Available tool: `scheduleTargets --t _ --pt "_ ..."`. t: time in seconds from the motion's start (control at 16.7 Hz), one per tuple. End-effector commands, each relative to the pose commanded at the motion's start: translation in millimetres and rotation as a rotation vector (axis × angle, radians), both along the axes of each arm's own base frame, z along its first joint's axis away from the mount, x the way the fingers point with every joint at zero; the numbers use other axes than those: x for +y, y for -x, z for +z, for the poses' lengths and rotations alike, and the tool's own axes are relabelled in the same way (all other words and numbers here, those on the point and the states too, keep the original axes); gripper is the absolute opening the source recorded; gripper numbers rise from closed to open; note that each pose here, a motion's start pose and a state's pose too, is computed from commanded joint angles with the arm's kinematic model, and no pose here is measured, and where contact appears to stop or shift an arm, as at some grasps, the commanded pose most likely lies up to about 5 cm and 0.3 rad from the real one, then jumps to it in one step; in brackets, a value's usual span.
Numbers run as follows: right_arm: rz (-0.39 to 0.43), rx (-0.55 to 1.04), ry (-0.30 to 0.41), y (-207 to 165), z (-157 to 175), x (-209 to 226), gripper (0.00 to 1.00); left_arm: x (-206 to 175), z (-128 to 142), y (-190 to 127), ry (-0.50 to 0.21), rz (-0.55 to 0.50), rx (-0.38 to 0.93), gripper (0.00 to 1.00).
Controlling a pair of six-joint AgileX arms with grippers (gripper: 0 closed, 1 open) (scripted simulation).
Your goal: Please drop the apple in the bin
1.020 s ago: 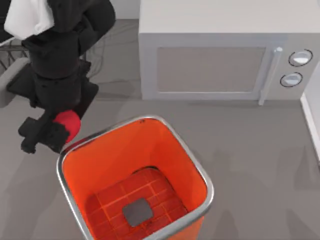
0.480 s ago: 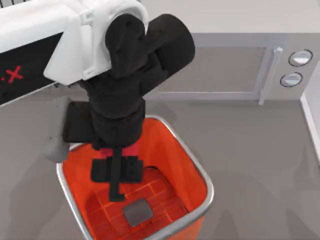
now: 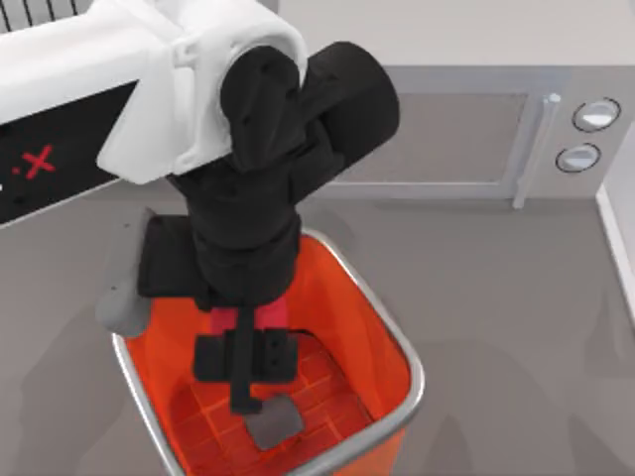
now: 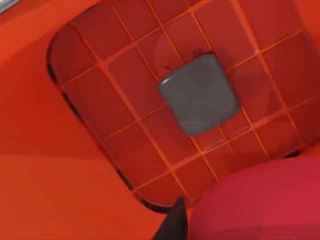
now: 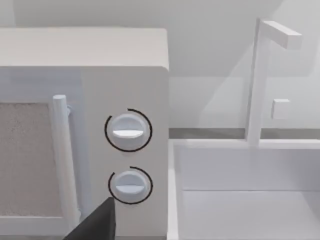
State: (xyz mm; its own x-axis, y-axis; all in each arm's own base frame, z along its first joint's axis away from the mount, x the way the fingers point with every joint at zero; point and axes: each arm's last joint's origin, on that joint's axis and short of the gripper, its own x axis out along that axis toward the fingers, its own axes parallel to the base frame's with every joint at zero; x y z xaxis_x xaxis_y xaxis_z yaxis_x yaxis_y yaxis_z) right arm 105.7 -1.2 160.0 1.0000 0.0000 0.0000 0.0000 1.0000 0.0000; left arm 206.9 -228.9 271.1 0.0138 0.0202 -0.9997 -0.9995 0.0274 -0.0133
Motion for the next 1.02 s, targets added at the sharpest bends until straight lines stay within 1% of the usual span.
scheduleTargets --t 0.12,0.36,0.42,0.72,1.02 --pt "0.000 0.000 0.000 0.0 0.0 0.0 1.00 -1.5 -15.3 0.2 -0.001 -0.005 0.004 0.00" --pt "0.000 0.000 0.000 0.0 0.0 0.0 1.00 -3.2 -56.4 1.9 0.011 -0.009 0.005 0.00" --pt "0.000 0.000 0.000 0.0 0.0 0.0 1.00 -2.8 -62.7 2.6 0.010 -0.009 0.007 0.00" --pt "0.000 0.000 0.000 0.0 0.0 0.0 1.00 -2.7 -66.6 3.2 0.010 -0.009 0.008 0.00" --pt "0.000 0.000 0.000 0.0 0.0 0.0 1.00 -2.7 -66.6 3.2 0.010 -0.009 0.008 0.38"
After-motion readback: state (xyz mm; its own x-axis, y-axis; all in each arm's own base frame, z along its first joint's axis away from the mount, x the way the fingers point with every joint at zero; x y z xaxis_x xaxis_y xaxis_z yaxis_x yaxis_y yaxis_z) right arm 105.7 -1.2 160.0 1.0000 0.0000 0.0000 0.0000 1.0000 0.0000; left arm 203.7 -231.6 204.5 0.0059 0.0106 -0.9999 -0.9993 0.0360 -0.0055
